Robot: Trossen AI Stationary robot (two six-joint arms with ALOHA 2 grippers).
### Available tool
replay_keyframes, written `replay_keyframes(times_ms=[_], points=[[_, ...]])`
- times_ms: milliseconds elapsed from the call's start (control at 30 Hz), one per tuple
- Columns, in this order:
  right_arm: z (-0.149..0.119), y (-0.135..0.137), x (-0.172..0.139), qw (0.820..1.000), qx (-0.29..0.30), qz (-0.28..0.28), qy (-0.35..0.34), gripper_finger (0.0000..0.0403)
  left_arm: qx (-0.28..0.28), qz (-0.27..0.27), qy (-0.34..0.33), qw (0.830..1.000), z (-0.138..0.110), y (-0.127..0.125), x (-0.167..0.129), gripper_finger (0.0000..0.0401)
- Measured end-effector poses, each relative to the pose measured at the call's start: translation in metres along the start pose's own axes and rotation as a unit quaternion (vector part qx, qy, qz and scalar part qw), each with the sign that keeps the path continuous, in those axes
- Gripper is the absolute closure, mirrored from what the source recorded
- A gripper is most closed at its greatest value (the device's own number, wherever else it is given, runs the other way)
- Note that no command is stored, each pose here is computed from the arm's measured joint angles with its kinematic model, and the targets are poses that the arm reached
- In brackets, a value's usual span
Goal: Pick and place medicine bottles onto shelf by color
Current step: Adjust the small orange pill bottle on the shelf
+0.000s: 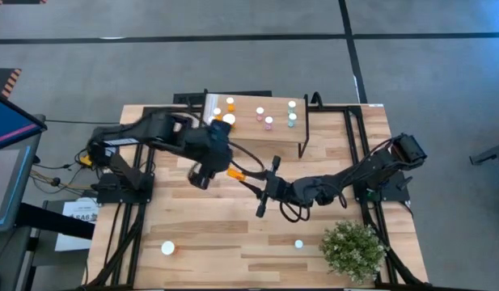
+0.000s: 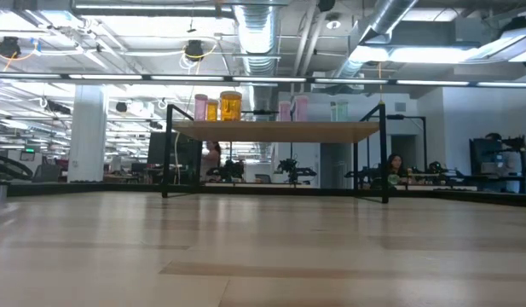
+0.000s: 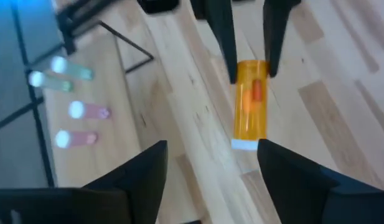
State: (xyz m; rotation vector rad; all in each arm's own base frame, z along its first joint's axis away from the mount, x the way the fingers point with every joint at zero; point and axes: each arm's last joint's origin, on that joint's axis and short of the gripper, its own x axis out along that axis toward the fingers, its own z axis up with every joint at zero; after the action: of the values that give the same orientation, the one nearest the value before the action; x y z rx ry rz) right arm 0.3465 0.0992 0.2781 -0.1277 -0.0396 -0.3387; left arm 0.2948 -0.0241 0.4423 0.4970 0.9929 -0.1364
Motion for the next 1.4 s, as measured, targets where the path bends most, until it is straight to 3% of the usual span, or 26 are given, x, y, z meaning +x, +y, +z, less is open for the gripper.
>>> replay_keyframes(times_ms=[300, 467, 633, 1000, 1233, 1400], points=[[-0.007, -0.023, -0.033, 0.995, 0.062, 0.002, -0.083, 0.0294, -0.006, -0.024, -0.168, 0.986, -0.03, -0.008, -0.053, 0.0172], [-0.014, -0.035, -0.056, 0.978, 0.112, 0.047, -0.167, 0.0294, -0.002, 0.005, -0.268, 0.963, -0.049, -0.019, -0.042, 0.0181], [-0.015, -0.038, -0.062, 0.967, 0.133, 0.074, -0.204, 0.0294, -0.006, 0.046, -0.344, 0.938, -0.058, -0.029, -0.007, 0.017], [-0.016, -0.037, -0.061, 0.967, 0.134, 0.083, -0.198, 0.0294, 0.01, 0.084, -0.398, 0.914, -0.045, -0.033, 0.046, 0.0097], [-0.017, -0.037, -0.061, 0.967, 0.138, 0.084, -0.196, 0.0294, 0.026, 0.097, -0.401, 0.911, -0.032, -0.032, 0.069, 0.0094], [-0.017, -0.037, -0.061, 0.968, 0.136, 0.085, -0.193, 0.0294, 0.033, 0.104, -0.393, 0.913, -0.033, -0.032, 0.071, 0.0114]])
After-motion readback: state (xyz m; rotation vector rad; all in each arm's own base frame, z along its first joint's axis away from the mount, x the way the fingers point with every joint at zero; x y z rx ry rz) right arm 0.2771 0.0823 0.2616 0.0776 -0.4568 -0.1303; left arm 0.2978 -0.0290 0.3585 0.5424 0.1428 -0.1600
